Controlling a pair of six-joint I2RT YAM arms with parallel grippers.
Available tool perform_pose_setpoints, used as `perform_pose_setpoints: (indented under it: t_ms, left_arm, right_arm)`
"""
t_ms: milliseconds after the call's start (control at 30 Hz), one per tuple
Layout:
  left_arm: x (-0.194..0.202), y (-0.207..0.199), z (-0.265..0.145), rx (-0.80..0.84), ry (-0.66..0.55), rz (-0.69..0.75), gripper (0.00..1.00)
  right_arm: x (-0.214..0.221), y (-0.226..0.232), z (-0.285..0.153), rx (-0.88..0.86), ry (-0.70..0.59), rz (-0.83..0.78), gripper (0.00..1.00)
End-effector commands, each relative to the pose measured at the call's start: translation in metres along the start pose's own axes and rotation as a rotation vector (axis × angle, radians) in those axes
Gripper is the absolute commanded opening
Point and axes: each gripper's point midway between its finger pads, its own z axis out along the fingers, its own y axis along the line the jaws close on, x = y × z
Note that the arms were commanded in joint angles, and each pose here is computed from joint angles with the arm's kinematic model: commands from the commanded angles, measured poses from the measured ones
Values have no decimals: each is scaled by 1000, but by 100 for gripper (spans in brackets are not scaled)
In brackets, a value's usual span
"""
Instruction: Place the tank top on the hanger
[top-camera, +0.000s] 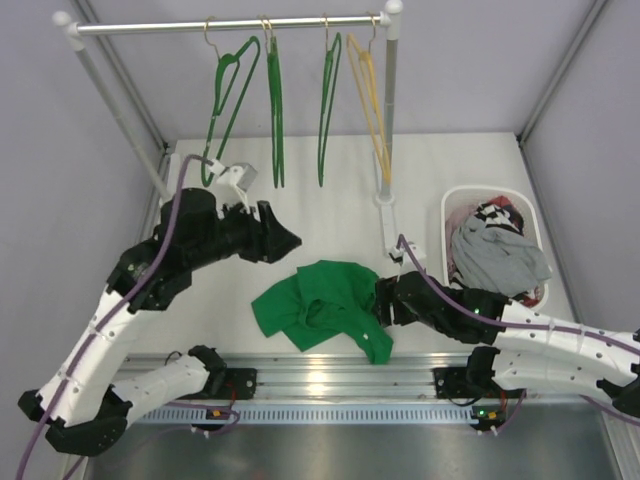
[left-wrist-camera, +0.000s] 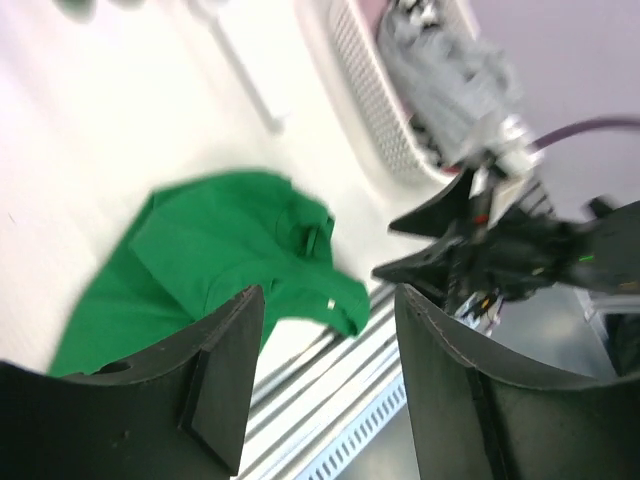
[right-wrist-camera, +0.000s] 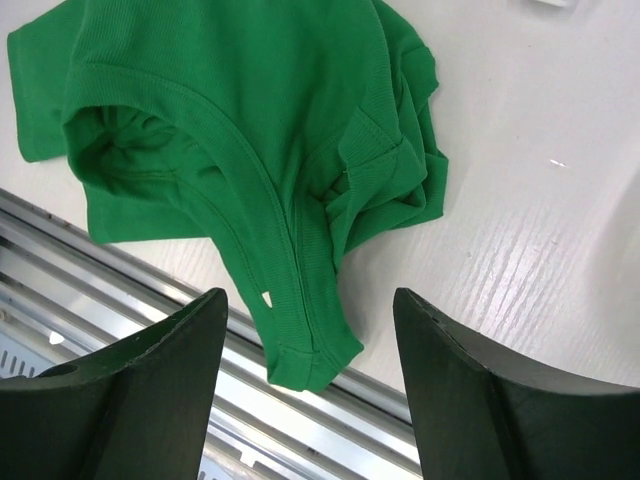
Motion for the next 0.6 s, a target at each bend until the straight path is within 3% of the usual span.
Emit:
perform_pose_setpoints:
  t_ms: [0,67,133,267,333,367,433,467,567]
  left_arm:
    - [-65,-26,-49,-17,-184,96,60]
    - [-96,-30,-64,-56,-288,138,60]
    - [-149,-22,-98,-189,-509,184,61]
    - [-215,6,-121,-473,-726,255,67]
    - [-236,25,-128,-654,-762,292,71]
    - [-243,35,-106,-713,-724,318,71]
    - [-263,49,-108,-777,-738,317,72]
    - [-269,55,-83,-735,-686,342,73]
    - [-288,87,-72,-761,-650,318,74]
  right_arm:
    - [-19,4,-7,-12,-48,-5,67]
    - [-20,6,-8,-23,-51,-9,66]
    - [-22,7,-7,-32,-54,-17,66]
    - [-22,14,-3,-52,-32,-39,65]
    - [-22,15,0,-49,-18,-54,64]
    - [-21,16,0,-50,-14,-58,64]
    - [-20,18,1,-60,-4,-60,64]
    - [-20,20,0,-69,-3,-60,63]
    - [-21,21,0,-76,-7,-55,63]
